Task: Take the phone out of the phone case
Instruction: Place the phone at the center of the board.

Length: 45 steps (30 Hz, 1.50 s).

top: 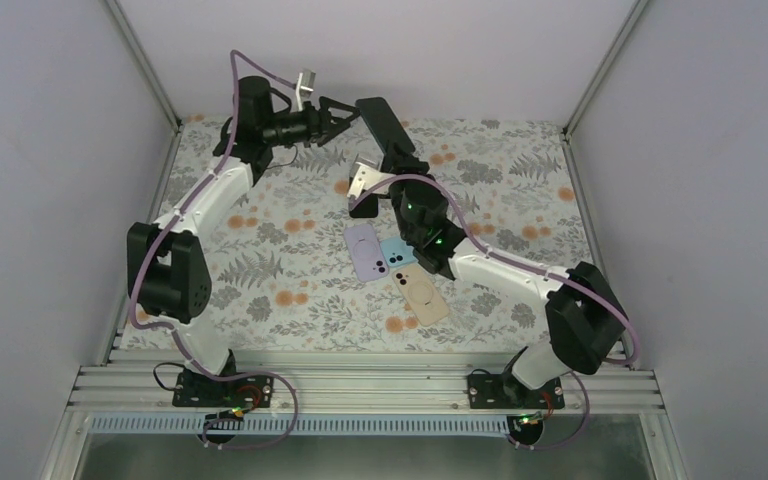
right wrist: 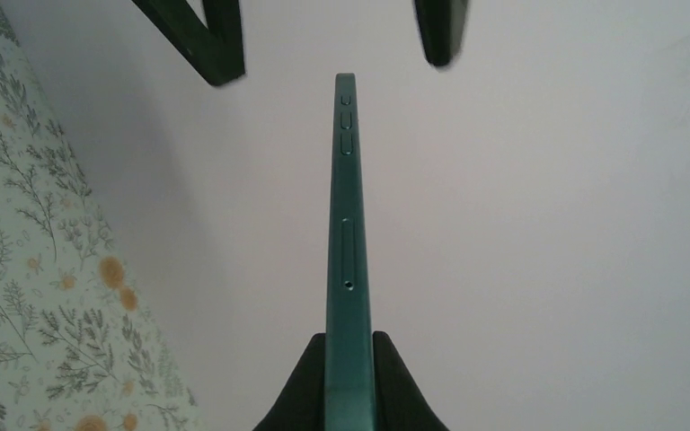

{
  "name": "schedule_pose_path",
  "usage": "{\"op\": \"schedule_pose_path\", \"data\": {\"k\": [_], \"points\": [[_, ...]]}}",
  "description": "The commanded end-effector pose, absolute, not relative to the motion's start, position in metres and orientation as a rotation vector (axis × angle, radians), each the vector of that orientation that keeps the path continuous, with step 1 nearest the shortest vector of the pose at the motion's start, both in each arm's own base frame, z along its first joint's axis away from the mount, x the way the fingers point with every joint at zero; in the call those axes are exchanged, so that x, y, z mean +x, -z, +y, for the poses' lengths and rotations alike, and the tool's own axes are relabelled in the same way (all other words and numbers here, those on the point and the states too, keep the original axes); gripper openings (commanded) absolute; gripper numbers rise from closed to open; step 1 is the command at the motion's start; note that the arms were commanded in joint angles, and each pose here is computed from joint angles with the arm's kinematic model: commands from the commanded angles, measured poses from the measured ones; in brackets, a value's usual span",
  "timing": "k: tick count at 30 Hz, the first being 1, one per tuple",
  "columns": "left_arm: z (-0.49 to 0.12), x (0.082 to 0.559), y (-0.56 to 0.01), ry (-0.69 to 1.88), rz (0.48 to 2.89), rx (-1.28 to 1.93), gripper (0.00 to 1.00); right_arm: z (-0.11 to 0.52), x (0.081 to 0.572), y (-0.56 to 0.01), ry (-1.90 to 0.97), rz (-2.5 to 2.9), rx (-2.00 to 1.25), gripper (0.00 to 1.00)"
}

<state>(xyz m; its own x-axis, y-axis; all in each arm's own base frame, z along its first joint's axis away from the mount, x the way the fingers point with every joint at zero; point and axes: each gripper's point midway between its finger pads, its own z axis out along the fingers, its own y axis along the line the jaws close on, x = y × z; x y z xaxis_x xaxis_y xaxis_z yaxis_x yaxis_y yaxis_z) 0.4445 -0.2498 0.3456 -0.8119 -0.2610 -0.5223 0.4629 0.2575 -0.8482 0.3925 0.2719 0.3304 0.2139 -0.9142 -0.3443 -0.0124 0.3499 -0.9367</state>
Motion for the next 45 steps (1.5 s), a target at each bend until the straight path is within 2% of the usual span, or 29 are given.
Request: {"op": "schedule_pose_path", "data": {"k": [1,18,24,26,29,33,38,39,42,43,45], "points": [[-0.262,0.440,-0.351,1.640,1.936,0.229,0.81,0.271,0.376,-0.358,0.871,1.071,-0.924,0.04],[-0.285,0.431,-0.327,1.682,2.007,0.217,0.63,0.283,0.355,-0.345,0.946,0.964,-0.962,0.04],[-0.286,0.431,-0.322,1.704,2.016,0.195,0.45,0.284,0.353,-0.342,0.952,0.960,-0.967,0.04],[-0.286,0.432,-0.321,1.708,2.020,0.186,0.33,0.285,0.353,-0.339,0.956,0.961,-0.972,0.04],[-0.286,0.432,-0.320,1.708,2.021,0.183,0.23,0.285,0.353,-0.337,0.955,0.964,-0.973,0.04],[-0.286,0.433,-0.321,1.709,2.016,0.190,0.15,0.284,0.352,-0.336,0.931,0.976,-0.971,0.17],[-0.283,0.437,-0.326,1.689,1.996,0.201,0.04,0.285,0.353,-0.331,0.868,1.033,-0.990,0.40],[-0.283,0.438,-0.326,1.683,1.994,0.205,0.03,0.286,0.353,-0.327,0.844,1.049,-0.998,0.47],[-0.279,0.441,-0.329,1.654,1.983,0.222,0.02,0.291,0.352,-0.310,0.769,1.112,-1.060,0.76],[-0.277,0.443,-0.329,1.643,1.981,0.225,0.02,0.293,0.353,-0.302,0.740,1.141,-1.087,0.83],[-0.274,0.445,-0.328,1.627,1.980,0.228,0.02,0.297,0.353,-0.290,0.678,1.204,-1.132,0.90]]}}
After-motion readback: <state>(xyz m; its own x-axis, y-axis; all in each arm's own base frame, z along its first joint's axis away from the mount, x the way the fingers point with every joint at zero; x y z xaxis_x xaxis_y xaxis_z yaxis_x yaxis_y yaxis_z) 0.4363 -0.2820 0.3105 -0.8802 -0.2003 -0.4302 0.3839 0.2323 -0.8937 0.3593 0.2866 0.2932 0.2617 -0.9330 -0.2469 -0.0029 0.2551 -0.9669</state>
